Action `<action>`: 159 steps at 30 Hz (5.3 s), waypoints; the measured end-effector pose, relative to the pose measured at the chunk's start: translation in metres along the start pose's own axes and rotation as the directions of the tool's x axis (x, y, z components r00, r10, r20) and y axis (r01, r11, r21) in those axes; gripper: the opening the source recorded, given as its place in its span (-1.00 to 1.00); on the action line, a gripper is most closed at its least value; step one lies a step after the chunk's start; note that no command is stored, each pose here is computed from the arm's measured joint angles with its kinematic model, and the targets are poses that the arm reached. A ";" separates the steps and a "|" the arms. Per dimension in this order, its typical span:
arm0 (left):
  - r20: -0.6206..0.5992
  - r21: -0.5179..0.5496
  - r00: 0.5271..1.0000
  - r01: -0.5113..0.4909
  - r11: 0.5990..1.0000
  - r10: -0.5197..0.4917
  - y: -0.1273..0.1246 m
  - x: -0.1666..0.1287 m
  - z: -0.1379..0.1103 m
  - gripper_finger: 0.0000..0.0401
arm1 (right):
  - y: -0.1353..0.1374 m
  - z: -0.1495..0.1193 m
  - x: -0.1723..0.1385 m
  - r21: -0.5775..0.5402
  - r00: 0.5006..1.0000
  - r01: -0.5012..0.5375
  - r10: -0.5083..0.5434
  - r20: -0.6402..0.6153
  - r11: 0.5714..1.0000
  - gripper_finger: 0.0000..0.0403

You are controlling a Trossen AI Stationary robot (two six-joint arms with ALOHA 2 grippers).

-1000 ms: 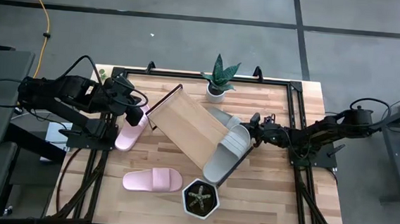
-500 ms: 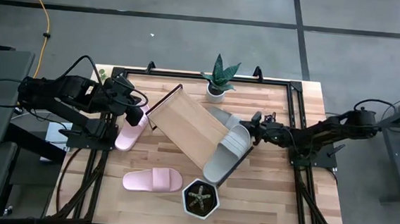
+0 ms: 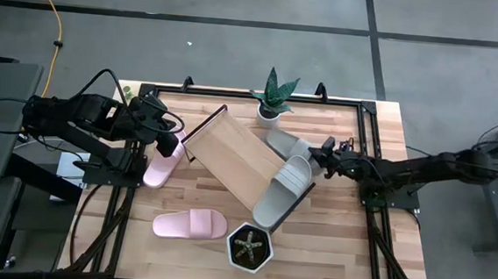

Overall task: Pick and place slides into the shelf
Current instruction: Put the gray slipper on the shelf

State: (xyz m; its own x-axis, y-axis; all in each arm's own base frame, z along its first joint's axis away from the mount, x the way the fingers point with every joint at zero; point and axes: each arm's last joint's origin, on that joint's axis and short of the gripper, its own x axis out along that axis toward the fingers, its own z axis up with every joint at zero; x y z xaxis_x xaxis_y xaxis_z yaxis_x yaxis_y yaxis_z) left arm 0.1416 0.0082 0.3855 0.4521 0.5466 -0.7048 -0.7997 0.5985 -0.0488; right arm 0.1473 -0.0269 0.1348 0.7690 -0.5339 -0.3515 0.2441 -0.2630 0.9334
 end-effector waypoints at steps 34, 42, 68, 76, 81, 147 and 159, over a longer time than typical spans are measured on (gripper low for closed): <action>0.036 0.024 0.999 -0.029 0.999 0.028 0.001 0.000 0.001 -1.00 | 0.124 0.033 -0.122 -0.469 0.991 0.129 -0.096 0.093 0.874 -1.00; 0.038 0.022 0.999 -0.027 0.999 0.026 0.000 0.000 0.001 -1.00 | 0.153 0.035 -0.143 -0.574 1.000 0.003 -0.001 0.004 0.819 -1.00; 0.080 0.036 0.996 -0.051 0.998 0.048 0.000 0.000 0.003 -1.00 | 0.225 0.023 -0.173 -0.773 0.957 -0.284 0.112 -0.269 0.567 -1.00; 0.083 0.033 0.996 -0.047 0.998 0.044 0.000 0.000 0.004 -1.00 | 0.241 0.016 -0.171 -0.765 0.918 -0.396 0.240 -0.315 0.508 -1.00; 0.083 0.032 0.996 -0.047 0.998 0.044 0.000 0.000 0.004 -1.00 | 0.243 0.012 -0.165 -0.759 0.910 -0.414 0.223 -0.349 0.501 -1.00; 0.035 0.069 0.999 -0.009 0.998 0.007 -0.001 0.000 0.002 -1.00 | 0.223 0.012 0.113 -0.316 0.334 -0.682 -0.103 -0.937 0.660 -1.00; 0.035 0.070 0.999 -0.009 0.998 0.006 -0.001 0.000 0.002 -1.00 | 0.213 0.012 0.126 -0.287 0.294 -0.657 -0.114 -0.949 0.697 -1.00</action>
State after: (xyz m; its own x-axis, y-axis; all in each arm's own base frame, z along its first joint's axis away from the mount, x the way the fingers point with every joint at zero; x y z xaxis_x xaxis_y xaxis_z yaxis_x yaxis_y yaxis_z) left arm 0.1432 0.0088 0.3871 0.4609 0.5705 -0.6798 -0.7740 0.6332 0.0067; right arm 0.2892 -0.1597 0.2889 0.7592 0.6353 -0.1414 -0.1653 0.3983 0.9022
